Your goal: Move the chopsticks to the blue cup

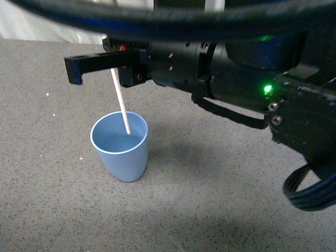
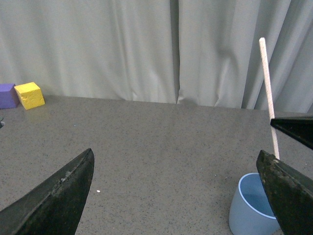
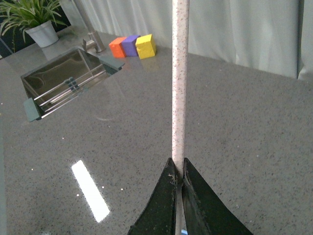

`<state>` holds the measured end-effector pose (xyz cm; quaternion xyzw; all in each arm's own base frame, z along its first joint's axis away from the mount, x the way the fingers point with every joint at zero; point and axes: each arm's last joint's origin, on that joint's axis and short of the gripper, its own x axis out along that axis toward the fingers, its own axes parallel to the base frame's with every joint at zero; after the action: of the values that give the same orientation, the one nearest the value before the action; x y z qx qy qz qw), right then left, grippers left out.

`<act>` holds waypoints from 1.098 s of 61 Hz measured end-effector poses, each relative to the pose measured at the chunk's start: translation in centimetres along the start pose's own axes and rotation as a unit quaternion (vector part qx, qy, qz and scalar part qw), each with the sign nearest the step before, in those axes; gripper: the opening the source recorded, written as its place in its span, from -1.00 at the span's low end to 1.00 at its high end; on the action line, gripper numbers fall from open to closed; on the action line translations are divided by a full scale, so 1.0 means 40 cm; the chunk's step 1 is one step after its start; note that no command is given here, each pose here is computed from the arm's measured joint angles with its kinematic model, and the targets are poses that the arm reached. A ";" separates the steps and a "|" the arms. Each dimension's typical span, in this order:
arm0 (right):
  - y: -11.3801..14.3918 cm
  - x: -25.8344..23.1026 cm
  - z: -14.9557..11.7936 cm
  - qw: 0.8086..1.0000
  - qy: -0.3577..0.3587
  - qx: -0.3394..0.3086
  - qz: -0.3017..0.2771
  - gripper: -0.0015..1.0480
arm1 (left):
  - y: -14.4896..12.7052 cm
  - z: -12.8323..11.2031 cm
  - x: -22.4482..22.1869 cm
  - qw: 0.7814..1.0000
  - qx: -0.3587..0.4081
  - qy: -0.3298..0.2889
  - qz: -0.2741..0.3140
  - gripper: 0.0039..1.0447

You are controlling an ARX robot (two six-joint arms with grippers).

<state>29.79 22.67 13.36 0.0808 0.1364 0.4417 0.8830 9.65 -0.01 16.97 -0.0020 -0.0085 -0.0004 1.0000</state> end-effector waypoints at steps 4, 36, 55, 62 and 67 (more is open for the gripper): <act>-0.004 0.008 -0.024 1.000 0.012 0.005 -0.001 -0.98 | 0.000 0.000 0.000 1.000 0.000 0.000 0.000 0.88; -0.004 -0.020 -0.079 0.998 0.058 0.019 -0.011 -0.61 | 0.000 0.000 0.000 1.000 0.000 0.000 0.000 0.88; -0.004 -0.064 -0.044 0.999 0.034 0.010 -0.017 0.37 | 0.000 0.000 0.000 1.000 0.000 0.000 0.000 0.88; -0.005 -0.100 -0.025 0.999 0.013 0.008 -0.050 0.84 | 0.000 0.000 0.000 1.000 0.000 0.000 0.000 0.88; -0.018 -0.138 -0.008 0.995 -0.005 0.013 -0.099 0.80 | 0.000 0.000 0.000 1.000 0.000 0.000 0.000 0.88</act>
<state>27.07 17.83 13.81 0.0811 0.1451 0.3496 0.9220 9.65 -0.01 16.97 -0.0022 -0.0085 -0.0004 1.0000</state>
